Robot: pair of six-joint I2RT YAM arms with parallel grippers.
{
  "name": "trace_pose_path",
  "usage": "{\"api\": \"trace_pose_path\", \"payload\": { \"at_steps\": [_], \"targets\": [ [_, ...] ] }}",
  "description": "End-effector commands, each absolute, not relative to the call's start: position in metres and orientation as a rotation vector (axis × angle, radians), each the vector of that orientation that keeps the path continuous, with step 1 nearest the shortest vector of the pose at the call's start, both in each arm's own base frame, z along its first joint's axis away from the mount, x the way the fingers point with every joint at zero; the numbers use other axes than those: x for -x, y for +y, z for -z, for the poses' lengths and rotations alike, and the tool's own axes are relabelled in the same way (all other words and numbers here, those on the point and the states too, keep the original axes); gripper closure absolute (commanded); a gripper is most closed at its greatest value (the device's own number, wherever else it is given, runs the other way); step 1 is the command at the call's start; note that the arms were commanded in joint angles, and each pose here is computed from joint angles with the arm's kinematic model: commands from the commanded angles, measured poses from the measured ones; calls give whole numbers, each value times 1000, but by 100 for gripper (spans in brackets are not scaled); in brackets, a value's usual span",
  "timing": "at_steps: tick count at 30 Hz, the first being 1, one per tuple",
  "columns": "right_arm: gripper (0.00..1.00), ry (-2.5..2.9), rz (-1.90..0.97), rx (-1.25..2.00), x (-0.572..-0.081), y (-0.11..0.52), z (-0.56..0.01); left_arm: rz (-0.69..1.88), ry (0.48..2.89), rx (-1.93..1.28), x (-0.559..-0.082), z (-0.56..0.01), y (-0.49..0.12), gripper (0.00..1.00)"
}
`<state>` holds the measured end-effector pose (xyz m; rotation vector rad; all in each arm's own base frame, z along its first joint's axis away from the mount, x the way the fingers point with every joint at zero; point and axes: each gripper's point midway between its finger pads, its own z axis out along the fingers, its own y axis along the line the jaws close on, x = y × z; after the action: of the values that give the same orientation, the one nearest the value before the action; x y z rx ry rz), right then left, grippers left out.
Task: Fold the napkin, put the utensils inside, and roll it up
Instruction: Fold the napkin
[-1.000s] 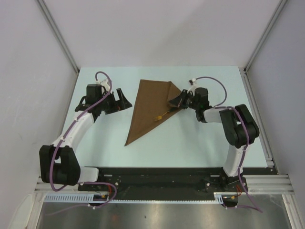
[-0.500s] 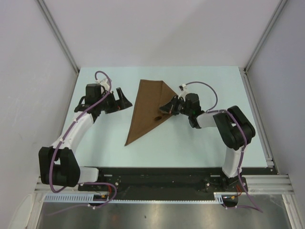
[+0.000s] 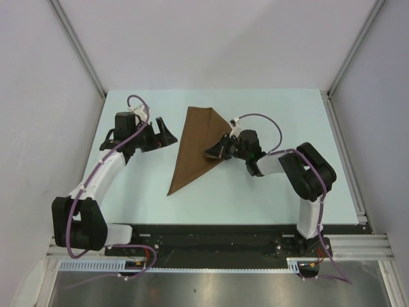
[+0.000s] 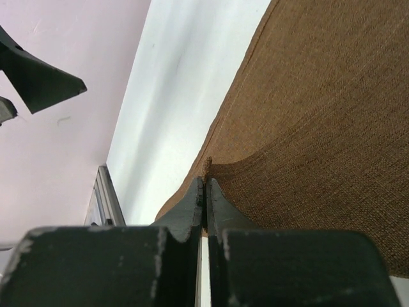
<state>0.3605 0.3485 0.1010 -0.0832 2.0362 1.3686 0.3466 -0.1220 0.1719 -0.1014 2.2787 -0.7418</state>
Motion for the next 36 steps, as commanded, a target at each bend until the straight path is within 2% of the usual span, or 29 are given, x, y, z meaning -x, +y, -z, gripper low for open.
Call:
{"api": "trace_pose_path", "payload": {
  "at_steps": [1,4,5,6,7,8,10,14,16,17,22,28,36],
  "targets": [
    [100,2000,-1382,106,-361,355,-105,774,2214,73,-348,-193,-127,0],
    [100,2016,-1349,126,-360,354,-101,773,2214,71,-348,-192,-127,0],
    [95,2019,-1341,132,-360,353,-101,772,2214,73,-348,-192,-127,0],
    [87,2032,-1333,137,-359,353,-98,773,2214,71,-348,-192,-127,1],
    [65,2025,-1321,157,-358,352,-100,771,2213,71,-349,-193,-127,0],
    [52,2010,-1317,174,-358,352,-106,771,2214,72,-348,-193,-127,0],
    [38,2007,-1282,222,-354,352,-112,765,2214,73,-349,-193,-126,0],
    [32,1940,-1075,448,-344,354,-132,729,2198,80,-350,-198,-121,0],
    [32,1932,-989,600,-322,368,-138,696,2175,92,-351,-204,-115,0],
    [33,1927,-877,698,-319,366,-130,682,2165,105,-352,-206,-109,0],
    [31,1827,-695,1079,-262,416,-110,641,2113,175,-356,-218,-83,0],
    [23,1690,-527,1293,-228,455,-78,594,2074,247,-359,-226,-57,0],
    [23,1612,-344,1345,-229,468,-48,632,2082,244,-360,-223,-59,0]
  ]
}}
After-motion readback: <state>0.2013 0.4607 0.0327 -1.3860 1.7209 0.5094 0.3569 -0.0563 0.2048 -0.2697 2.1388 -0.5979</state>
